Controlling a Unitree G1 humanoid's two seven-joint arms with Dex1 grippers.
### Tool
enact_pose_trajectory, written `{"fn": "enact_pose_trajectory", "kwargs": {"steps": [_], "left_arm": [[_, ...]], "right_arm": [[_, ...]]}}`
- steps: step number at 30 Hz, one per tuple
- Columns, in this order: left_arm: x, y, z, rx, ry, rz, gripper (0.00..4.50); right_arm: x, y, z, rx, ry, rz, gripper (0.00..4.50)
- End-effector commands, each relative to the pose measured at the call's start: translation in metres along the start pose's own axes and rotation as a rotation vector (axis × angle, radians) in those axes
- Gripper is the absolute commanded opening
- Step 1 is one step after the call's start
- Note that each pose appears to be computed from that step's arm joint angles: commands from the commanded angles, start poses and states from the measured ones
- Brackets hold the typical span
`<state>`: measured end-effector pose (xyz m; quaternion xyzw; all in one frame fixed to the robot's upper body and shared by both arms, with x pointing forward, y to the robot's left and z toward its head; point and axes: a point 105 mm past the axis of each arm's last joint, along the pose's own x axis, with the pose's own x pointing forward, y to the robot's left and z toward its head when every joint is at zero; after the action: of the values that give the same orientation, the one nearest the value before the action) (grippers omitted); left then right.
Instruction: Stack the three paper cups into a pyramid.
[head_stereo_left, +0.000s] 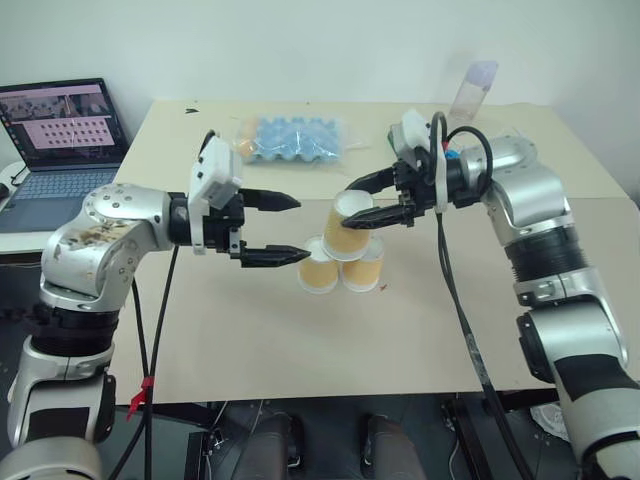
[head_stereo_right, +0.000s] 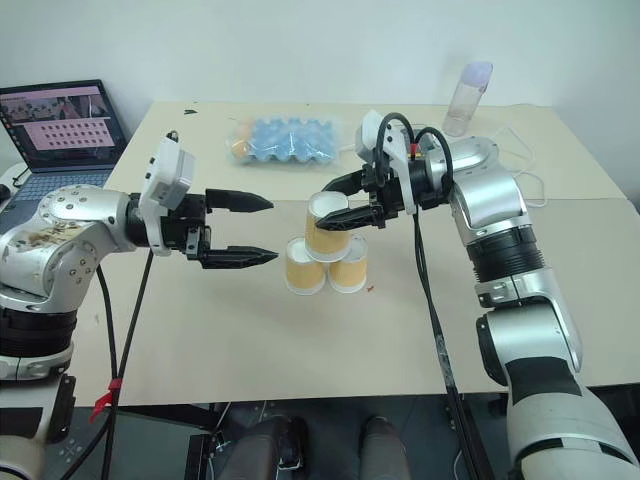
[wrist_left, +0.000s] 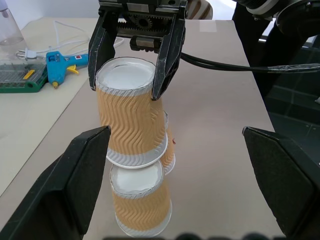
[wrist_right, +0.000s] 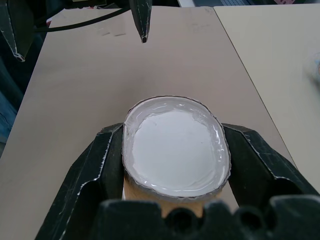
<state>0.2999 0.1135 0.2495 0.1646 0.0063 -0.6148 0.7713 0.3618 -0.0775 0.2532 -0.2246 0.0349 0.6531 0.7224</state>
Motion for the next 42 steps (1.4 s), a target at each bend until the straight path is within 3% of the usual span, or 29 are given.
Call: {"fn": "enact_pose_trajectory", "kwargs": {"steps": [1,5,7,10,23,34,38,42], "left_arm": [[-0.008,0.001,0.009,0.043,-0.011,0.021,4.5],[-0.008,0.001,0.01,0.045,-0.01,0.023,4.5],[-0.009,0.001,0.01,0.044,-0.011,0.023,4.5],[-0.009,0.001,0.01,0.044,-0.011,0.024,4.5],[-0.006,0.003,0.009,0.045,-0.016,0.023,4.5],[-0.007,0.003,0.008,0.051,-0.019,0.041,4.5],[-0.027,0.024,0.004,0.031,-0.06,0.267,4.5],[-0.051,0.044,-0.006,-0.003,-0.115,0.599,4.5]], "right_arm": [[-0.004,-0.003,0.007,-0.042,-0.01,-0.014,2.63],[-0.003,-0.005,0.005,-0.033,-0.005,-0.023,2.63],[-0.004,-0.005,0.005,-0.03,-0.007,-0.029,3.6],[-0.004,-0.006,0.006,-0.03,-0.007,-0.032,4.48],[-0.021,-0.008,0.022,-0.05,-0.034,-0.065,4.48],[-0.058,0.014,0.025,-0.034,-0.032,-0.07,4.48],[-0.096,-0.001,0.004,0.016,0.01,-0.343,4.48],[-0.143,-0.027,-0.028,0.07,0.09,-0.795,4.48]]}}
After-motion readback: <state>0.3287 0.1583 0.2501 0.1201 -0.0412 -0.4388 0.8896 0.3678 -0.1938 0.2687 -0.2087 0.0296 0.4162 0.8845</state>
